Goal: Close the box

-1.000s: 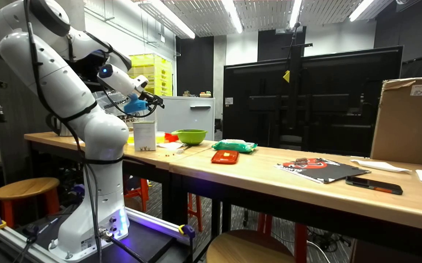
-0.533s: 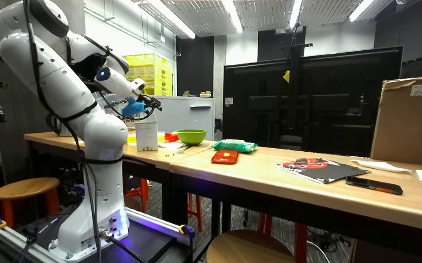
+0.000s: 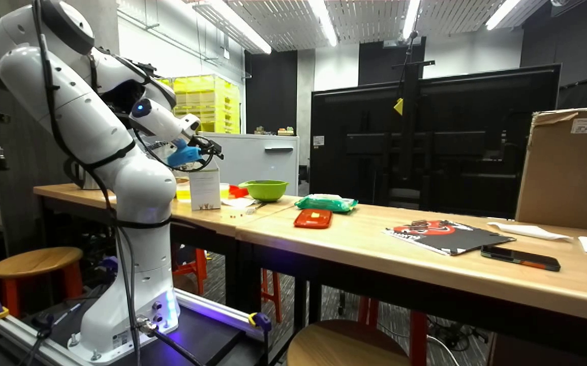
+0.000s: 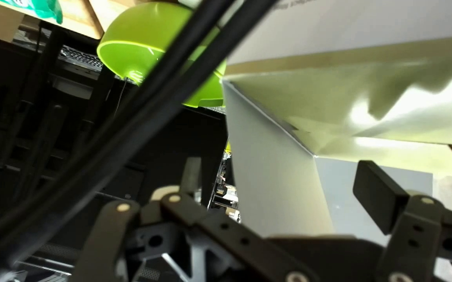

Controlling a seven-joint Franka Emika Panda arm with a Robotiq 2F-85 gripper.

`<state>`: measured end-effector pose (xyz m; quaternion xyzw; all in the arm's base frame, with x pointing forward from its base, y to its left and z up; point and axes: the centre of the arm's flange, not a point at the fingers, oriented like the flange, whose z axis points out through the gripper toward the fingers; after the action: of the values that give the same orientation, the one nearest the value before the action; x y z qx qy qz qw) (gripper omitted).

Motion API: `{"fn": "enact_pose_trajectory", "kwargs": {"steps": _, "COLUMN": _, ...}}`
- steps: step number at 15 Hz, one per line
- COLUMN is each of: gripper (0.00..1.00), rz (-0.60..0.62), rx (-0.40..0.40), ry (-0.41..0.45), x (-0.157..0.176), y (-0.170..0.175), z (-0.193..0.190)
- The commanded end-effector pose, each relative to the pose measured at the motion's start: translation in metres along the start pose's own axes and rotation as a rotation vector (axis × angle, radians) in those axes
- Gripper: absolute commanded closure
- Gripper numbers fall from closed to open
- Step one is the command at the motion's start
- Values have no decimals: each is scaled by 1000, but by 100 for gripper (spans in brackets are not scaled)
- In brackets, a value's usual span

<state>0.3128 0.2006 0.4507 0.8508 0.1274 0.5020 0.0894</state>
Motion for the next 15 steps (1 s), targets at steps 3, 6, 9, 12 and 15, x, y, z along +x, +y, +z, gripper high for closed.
{"fn": "enact_pose_trajectory", "kwargs": {"steps": 3, "gripper": 0, "rz": -32, "rx": -34, "ry": -27, "x": 40, "y": -26, "z": -57}}
{"fn": "enact_pose_trajectory", "kwargs": {"steps": 6, "gripper": 0, "rz": -44, "rx": -31, "ry": -37, "x": 38, "y": -30, "z": -57}}
{"fn": "enact_pose_trajectory", "kwargs": {"steps": 9, "gripper": 0, "rz": -43, "rx": -49, "ry": -42, "x": 30, "y": -32, "z": -59}}
{"fn": "enact_pose_trajectory", "kwargs": {"steps": 12, "gripper": 0, "rz": -36, "rx": -74, "ry": -36, "x": 25, "y": -30, "z": -58}}
{"fn": "enact_pose_trajectory", "kwargs": {"steps": 15, "gripper": 0, "rz": -39, "rx": -90, "ry": -26, "x": 23, "y": -27, "z": -59}}
